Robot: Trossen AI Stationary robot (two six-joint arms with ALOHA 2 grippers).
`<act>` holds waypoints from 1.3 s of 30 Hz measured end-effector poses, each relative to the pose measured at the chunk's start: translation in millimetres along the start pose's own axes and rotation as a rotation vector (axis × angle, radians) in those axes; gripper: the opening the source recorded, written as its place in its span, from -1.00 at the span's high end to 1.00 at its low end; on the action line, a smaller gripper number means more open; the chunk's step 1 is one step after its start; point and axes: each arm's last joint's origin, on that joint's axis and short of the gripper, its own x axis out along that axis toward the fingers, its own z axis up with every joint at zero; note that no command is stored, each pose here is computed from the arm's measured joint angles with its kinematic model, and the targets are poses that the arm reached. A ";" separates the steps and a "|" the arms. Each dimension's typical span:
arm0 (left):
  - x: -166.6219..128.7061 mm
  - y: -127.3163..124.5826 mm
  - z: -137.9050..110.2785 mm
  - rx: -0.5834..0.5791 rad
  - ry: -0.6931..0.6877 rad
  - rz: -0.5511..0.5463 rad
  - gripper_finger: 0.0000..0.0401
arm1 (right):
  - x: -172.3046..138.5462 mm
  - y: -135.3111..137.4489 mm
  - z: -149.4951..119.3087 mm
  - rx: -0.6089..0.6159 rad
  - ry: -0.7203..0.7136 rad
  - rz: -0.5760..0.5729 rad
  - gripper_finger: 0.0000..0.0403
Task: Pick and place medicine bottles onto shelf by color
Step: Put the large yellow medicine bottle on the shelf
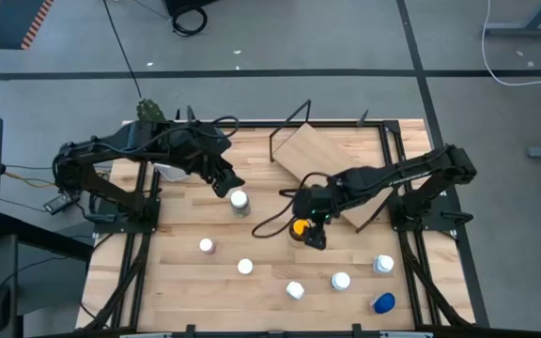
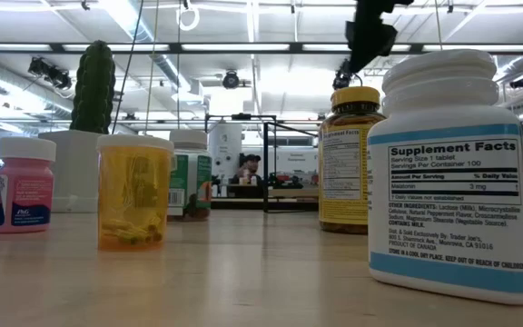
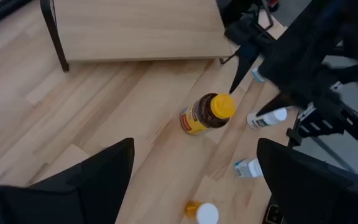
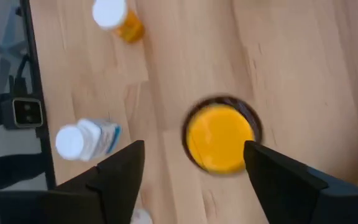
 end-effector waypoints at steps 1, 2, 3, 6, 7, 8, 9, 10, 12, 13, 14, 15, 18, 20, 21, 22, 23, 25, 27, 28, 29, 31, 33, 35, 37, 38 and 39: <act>-2.5 -0.4 0.8 0.007 -0.006 -0.004 -0.72 | 5.1 2.2 -0.6 -0.012 0.007 -0.016 -0.46; -4.4 -0.8 1.4 0.010 -0.010 -0.008 -0.72 | 9.5 3.4 -1.2 -0.019 0.013 -0.038 -0.49; -5.2 -0.7 1.4 0.010 -0.008 -0.006 -0.72 | 13.2 3.6 -1.2 -0.021 0.013 -0.064 -0.53; -5.6 -0.8 1.5 0.026 -0.006 -0.005 -0.72 | 21.0 2.0 -0.8 0.009 0.014 -0.123 -0.62; -5.6 -1.4 0.9 0.033 -0.004 -0.006 -0.72 | 23.2 1.4 -0.3 0.021 0.013 -0.136 -0.64; -5.7 -2.2 0.1 0.041 -0.002 -0.008 -0.72 | 24.5 1.1 -0.1 0.028 0.012 -0.144 -0.66; -5.7 -3.1 -0.5 0.051 0.000 -0.011 -0.72 | 24.8 1.0 -0.2 0.033 0.011 -0.150 -0.67; -5.8 -3.9 -1.3 0.061 0.003 -0.012 -0.72 | 24.5 1.1 -0.2 0.035 0.008 -0.153 -0.68; -6.0 -6.1 -3.3 0.076 0.009 -0.018 -0.72 | 24.1 0.8 0.1 0.036 -0.003 -0.168 -0.69; -6.2 -7.1 -4.0 0.087 0.011 -0.021 -0.72 | 24.0 0.6 -0.1 0.036 -0.001 -0.170 -0.69; -6.1 -7.7 -4.5 0.104 0.012 -0.023 -0.72 | 24.0 0.3 -0.5 0.037 0.003 -0.173 -0.69; -6.1 -8.3 -5.1 0.117 0.013 -0.025 -0.72 | 24.3 0.0 -0.9 0.037 0.006 -0.175 -0.69; -6.0 -8.1 -5.2 0.136 0.011 -0.017 -0.72 | 31.1 -2.7 -5.6 0.079 0.016 -0.182 -0.69; -5.8 -7.9 -5.1 0.136 0.009 -0.014 -0.72 | 34.5 -4.4 -8.7 0.105 0.029 -0.191 -0.69; -5.8 -7.9 -5.1 0.136 0.008 -0.012 -0.72 | 35.7 -4.7 -9.4 0.109 0.030 -0.190 -0.69; -5.8 -7.8 -5.1 0.136 0.007 -0.011 -0.72 | 36.8 -5.2 -10.4 0.110 0.034 -0.189 -0.69; -5.8 -7.8 -5.1 0.136 0.007 -0.011 -0.72 | 37.6 -5.8 -11.2 0.110 0.039 -0.191 -0.69; -5.6 -7.9 -5.2 0.137 0.008 -0.011 -0.72 | 37.9 -5.8 -10.9 0.110 0.032 -0.195 -0.69; -5.6 -7.9 -5.2 0.137 0.008 -0.011 -0.72 | 38.1 -5.2 -8.7 0.107 0.003 -0.198 -0.69; -5.6 -7.9 -5.2 0.137 0.008 -0.011 -0.72 | 38.1 -5.1 -7.8 0.106 -0.009 -0.202 -0.69; -5.6 -7.8 -5.1 0.136 0.007 -0.011 -0.72 | 38.1 -5.0 -7.2 0.103 -0.019 -0.205 -0.69; -5.6 -7.8 -5.1 0.136 0.007 -0.011 -0.72 | 40.8 -5.1 -6.2 0.100 -0.022 -0.213 -0.69; -5.6 -7.9 -5.1 0.136 0.007 -0.011 -0.72 | 44.1 -5.5 -7.0 0.095 -0.006 -0.218 -0.69; -5.6 -7.9 -5.2 0.136 0.008 -0.011 -0.72 | 46.0 -5.1 -6.6 0.091 -0.004 -0.214 -0.69; -5.3 -7.8 -5.3 0.136 0.010 -0.010 -0.72 | 48.0 -5.5 -7.3 0.093 0.010 -0.217 -0.68; -5.3 -7.6 -5.4 0.136 0.011 -0.009 -0.72 | 50.0 -5.7 -7.5 0.093 0.017 -0.221 -0.68; -5.3 -7.5 -5.6 0.135 0.012 -0.008 -0.72 | 51.4 -5.7 -7.3 0.094 0.018 -0.222 -0.66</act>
